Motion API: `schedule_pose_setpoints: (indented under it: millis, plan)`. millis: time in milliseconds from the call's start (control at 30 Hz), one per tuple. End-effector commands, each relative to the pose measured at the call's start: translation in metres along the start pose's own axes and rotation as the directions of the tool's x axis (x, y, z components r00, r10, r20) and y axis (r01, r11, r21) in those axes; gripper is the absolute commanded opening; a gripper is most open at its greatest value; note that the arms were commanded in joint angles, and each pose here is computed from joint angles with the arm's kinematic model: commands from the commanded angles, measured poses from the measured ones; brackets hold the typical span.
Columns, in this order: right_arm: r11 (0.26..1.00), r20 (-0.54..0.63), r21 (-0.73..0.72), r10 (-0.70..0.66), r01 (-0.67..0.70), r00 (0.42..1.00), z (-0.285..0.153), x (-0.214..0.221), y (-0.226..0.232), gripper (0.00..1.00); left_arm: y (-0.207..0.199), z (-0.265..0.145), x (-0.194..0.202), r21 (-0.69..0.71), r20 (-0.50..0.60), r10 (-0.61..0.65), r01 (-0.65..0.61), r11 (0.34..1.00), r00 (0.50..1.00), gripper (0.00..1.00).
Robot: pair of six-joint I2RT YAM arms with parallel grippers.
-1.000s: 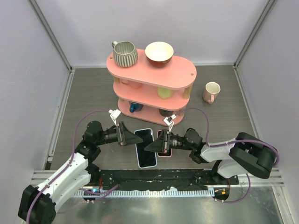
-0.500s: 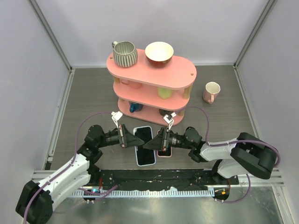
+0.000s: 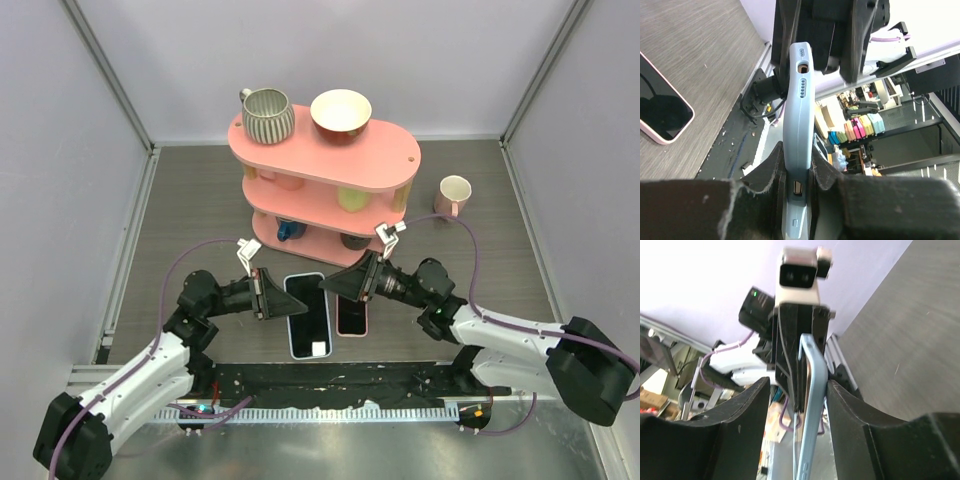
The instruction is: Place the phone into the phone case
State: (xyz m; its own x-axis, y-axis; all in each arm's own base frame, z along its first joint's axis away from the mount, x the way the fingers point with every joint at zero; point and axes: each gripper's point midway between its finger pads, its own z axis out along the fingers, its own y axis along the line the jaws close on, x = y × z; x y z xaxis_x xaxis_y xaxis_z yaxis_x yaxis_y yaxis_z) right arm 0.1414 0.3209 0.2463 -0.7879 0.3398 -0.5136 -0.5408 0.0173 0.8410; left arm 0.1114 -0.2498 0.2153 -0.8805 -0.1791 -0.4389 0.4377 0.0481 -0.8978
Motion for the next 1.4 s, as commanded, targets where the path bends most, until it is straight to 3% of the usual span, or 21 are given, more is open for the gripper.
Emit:
schedule_pose_setpoints:
  millis: [0, 233, 500, 700, 933, 1067, 1133, 1367]
  plan:
    - [0.994, 0.072, -0.086, -0.060, 0.066, 0.996, 0.006, -0.037, 0.032, 0.52, -0.014, -0.001, 0.007, 0.056, -0.047, 0.021, -0.019, 0.998, 0.999, 0.00]
    - [0.990, -0.022, -0.124, -0.070, 0.067, 0.997, 0.015, -0.028, 0.036, 0.50, -0.015, 0.001, 0.007, 0.064, -0.057, 0.016, -0.012, 0.998, 0.998, 0.00]
    - [0.997, -0.129, -0.040, -0.065, 0.061, 0.990, 0.009, -0.004, 0.009, 0.50, -0.016, 0.001, 0.007, 0.068, -0.059, 0.020, -0.016, 0.998, 0.998, 0.00]
    - [0.996, -0.132, 0.042, -0.075, 0.081, 0.988, 0.003, -0.001, -0.006, 0.64, -0.015, 0.000, 0.008, 0.069, -0.055, 0.022, -0.018, 0.997, 0.998, 0.00]
    - [0.994, -0.139, 0.074, -0.072, 0.083, 0.988, 0.002, -0.001, -0.010, 0.66, -0.015, 0.001, 0.007, 0.068, -0.054, 0.022, -0.018, 0.998, 0.998, 0.00]
    - [0.998, -0.157, 0.022, -0.061, 0.066, 0.986, 0.002, 0.004, -0.004, 0.59, -0.014, 0.001, 0.007, 0.065, -0.057, 0.017, -0.013, 0.998, 0.998, 0.00]
    - [0.998, -0.154, -0.005, -0.059, 0.059, 0.986, 0.002, 0.004, 0.001, 0.51, -0.014, 0.001, 0.007, 0.064, -0.055, 0.017, -0.014, 0.998, 0.998, 0.01]
    - [0.995, -0.145, -0.008, -0.101, 0.101, 0.984, 0.003, 0.001, 0.002, 0.10, -0.005, 0.003, 0.006, 0.022, -0.057, -0.023, 0.025, 0.999, 0.998, 0.00]
